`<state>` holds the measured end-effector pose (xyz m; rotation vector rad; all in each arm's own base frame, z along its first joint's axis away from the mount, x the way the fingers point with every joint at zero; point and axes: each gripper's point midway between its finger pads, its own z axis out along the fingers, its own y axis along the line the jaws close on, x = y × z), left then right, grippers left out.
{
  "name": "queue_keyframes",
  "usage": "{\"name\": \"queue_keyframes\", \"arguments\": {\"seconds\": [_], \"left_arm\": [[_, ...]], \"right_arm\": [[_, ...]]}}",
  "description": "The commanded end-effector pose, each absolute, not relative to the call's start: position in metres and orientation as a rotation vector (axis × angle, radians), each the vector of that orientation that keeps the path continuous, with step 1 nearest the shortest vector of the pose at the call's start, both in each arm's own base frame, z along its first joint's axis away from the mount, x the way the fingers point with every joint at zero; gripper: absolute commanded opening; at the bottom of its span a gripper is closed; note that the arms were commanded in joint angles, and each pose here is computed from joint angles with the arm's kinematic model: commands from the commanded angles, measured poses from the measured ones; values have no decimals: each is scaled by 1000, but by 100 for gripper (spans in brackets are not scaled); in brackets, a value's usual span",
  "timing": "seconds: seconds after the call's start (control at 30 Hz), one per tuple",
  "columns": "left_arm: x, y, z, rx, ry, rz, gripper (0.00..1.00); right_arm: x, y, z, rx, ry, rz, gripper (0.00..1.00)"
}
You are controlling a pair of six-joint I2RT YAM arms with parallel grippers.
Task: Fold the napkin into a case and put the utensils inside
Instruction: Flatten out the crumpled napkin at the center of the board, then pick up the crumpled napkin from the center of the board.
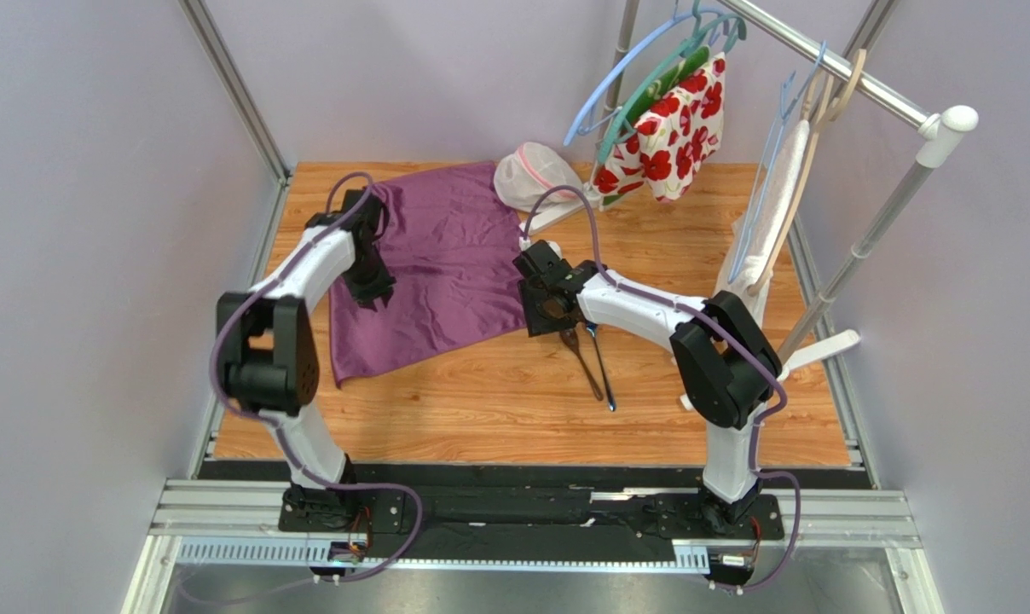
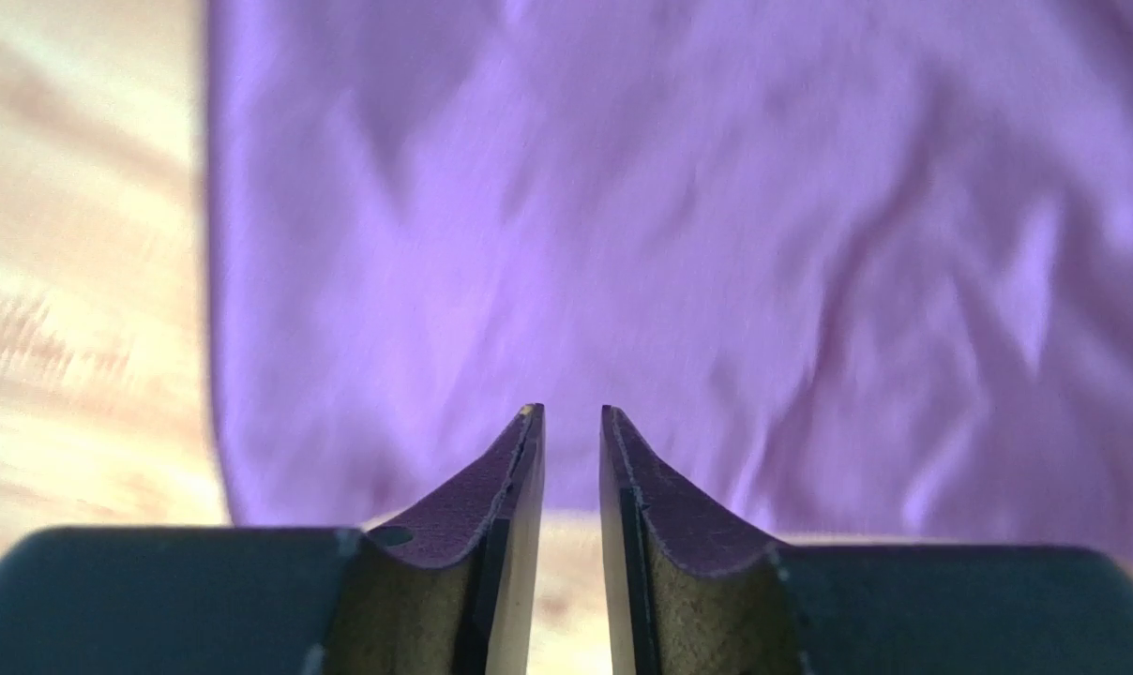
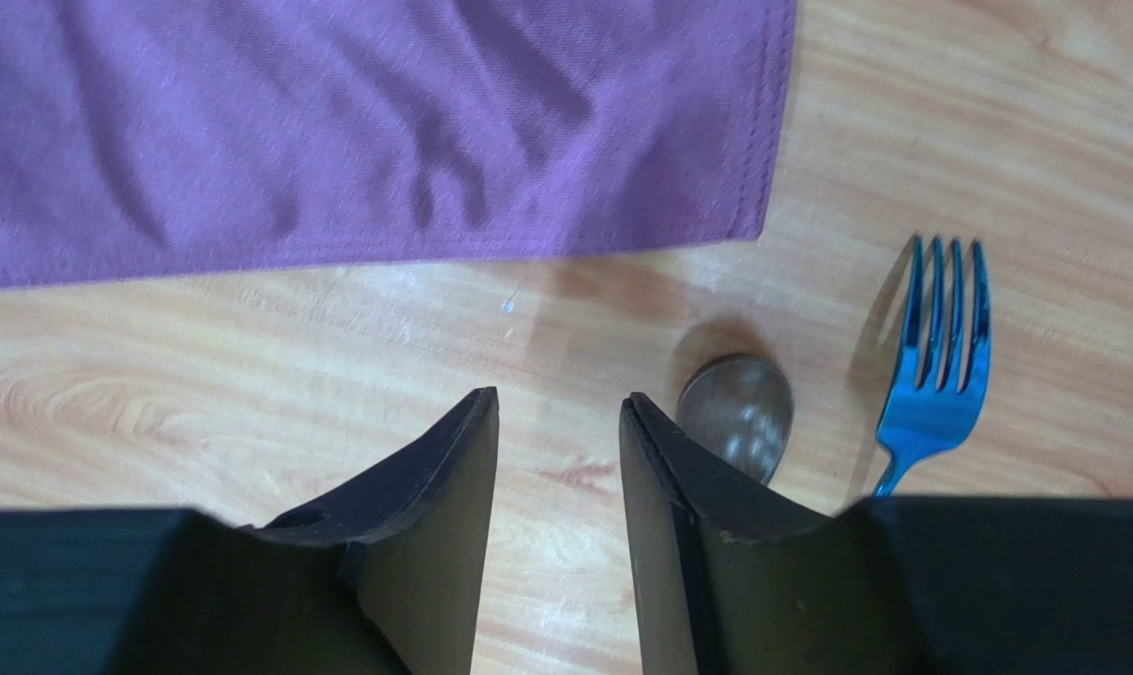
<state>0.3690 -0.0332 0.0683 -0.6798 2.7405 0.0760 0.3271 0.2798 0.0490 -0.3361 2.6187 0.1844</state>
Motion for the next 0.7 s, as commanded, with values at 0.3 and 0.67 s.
{"name": "queue_keyframes", "arguments": {"seconds": [0.3, 0.67], "left_arm": [[315, -18, 110, -902, 2574, -266, 28], [318, 15, 119, -954, 2512, -209, 29]], "right_arm": [[365, 245, 26, -195, 2633, 104, 39], [391, 253, 46, -153, 2573, 168, 41]]}}
